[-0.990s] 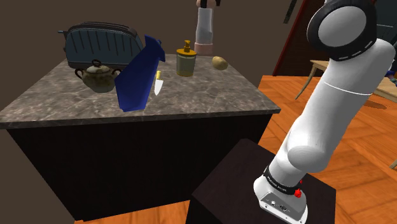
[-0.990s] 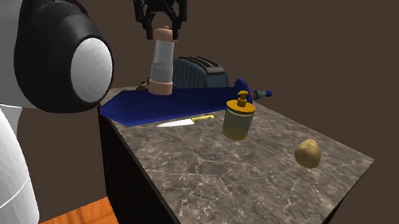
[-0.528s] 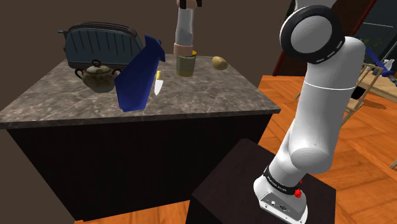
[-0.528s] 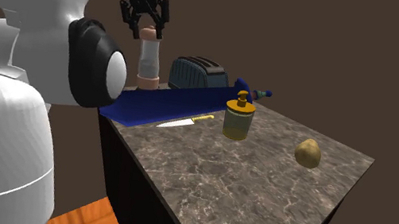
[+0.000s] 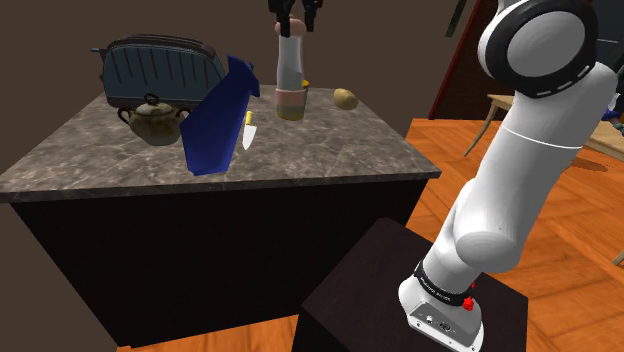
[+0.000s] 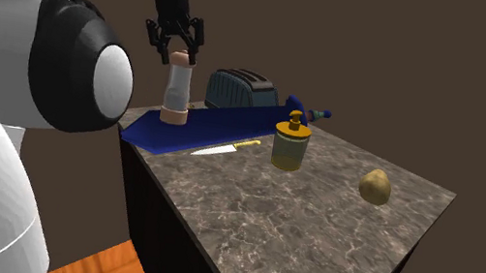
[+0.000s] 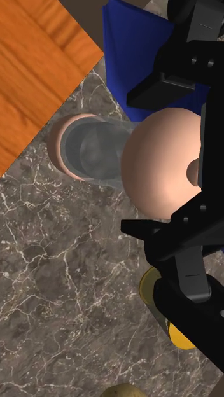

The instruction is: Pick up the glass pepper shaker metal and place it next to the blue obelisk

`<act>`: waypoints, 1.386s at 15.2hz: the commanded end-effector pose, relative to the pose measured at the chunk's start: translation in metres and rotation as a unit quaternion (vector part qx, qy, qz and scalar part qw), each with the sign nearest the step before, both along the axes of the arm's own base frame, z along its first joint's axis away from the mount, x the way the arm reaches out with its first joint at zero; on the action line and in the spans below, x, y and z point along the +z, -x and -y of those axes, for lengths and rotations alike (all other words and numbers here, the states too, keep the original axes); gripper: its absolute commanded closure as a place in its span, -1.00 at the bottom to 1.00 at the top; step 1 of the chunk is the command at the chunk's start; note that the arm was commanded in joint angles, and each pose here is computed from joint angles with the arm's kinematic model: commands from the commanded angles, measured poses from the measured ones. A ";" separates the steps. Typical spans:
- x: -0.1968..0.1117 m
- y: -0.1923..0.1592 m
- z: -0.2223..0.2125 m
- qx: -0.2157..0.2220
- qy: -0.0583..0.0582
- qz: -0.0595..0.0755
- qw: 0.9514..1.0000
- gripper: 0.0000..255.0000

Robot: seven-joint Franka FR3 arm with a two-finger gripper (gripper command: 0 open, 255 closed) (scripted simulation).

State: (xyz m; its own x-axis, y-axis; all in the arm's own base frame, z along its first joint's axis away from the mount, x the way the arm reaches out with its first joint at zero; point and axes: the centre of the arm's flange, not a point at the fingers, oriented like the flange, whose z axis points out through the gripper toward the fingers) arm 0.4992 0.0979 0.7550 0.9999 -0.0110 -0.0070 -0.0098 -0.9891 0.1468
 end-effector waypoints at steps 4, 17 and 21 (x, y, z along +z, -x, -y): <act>-0.026 0.000 0.000 0.000 0.000 0.000 1.000 1.00; -0.094 0.000 0.000 0.000 0.000 0.000 1.000 1.00; -0.116 0.000 0.000 0.000 0.000 0.000 1.000 1.00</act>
State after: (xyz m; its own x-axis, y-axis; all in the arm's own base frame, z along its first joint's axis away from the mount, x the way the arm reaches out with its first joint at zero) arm 0.4993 0.0979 0.6447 0.9999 -0.0111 -0.0068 -0.0100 -0.9891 0.1466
